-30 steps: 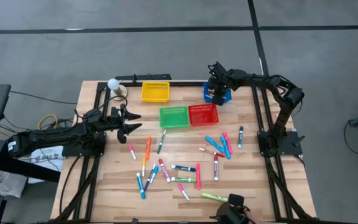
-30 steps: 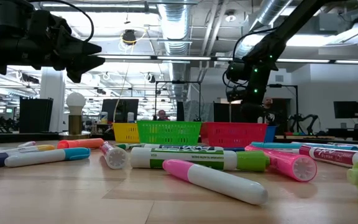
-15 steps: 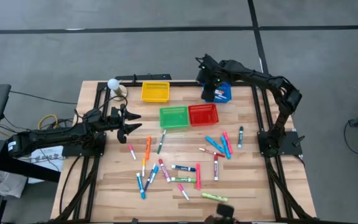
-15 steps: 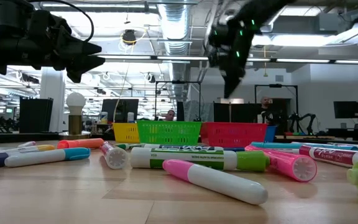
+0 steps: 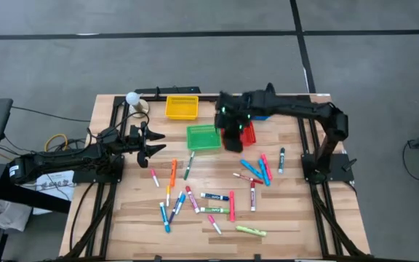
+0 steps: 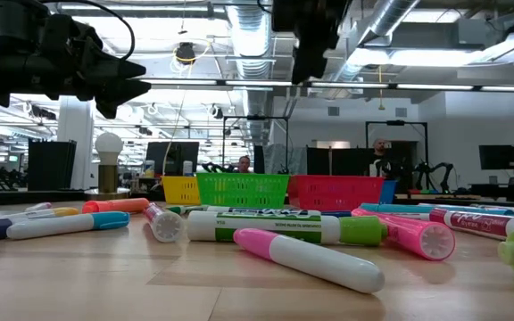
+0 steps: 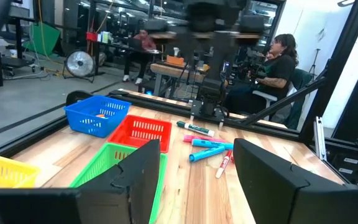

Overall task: Pick & Place Markers
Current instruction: Put the right small pink highlighter pen into the blue bin

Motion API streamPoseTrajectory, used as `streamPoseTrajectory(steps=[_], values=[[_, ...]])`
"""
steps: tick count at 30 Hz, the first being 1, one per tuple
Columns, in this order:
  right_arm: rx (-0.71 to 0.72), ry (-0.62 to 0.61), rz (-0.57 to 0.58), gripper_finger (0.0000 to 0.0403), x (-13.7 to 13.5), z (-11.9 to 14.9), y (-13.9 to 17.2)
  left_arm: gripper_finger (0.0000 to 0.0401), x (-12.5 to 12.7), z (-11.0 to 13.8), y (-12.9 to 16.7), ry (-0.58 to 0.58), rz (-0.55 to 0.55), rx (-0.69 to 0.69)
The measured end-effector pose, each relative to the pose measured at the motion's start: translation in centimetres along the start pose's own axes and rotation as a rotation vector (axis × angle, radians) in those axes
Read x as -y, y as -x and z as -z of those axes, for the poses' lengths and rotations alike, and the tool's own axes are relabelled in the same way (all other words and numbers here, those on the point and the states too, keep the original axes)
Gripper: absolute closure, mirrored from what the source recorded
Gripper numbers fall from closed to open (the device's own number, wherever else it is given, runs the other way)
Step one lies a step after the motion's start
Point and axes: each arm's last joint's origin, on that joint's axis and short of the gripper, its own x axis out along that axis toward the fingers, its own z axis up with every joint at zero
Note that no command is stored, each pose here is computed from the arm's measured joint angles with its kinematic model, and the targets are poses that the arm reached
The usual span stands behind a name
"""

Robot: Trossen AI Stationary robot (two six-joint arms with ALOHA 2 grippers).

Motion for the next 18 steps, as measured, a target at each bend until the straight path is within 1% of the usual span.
streamPoseTrajectory(steps=[7,12,15,18], values=[[-0.029,-0.007,-0.091,0.0316,-7.7,-0.3,-1.9,0.0197,0.0,0.0,0.0,0.000,0.000,0.000],[0.006,0.009,-0.161,0.0316,-13.1,-0.3,-2.7,0.0197,0.0,0.0,0.0,0.000,0.000,0.000],[0.060,-0.031,-0.192,0.0316,-15.7,-0.5,-2.9,0.0197,0.0,0.0,0.0,0.000,0.000,0.000],[0.127,-0.104,-0.186,0.0316,-17.7,-0.6,-3.1,0.0197,0.0,0.0,0.0,0.000,0.000,0.000]])
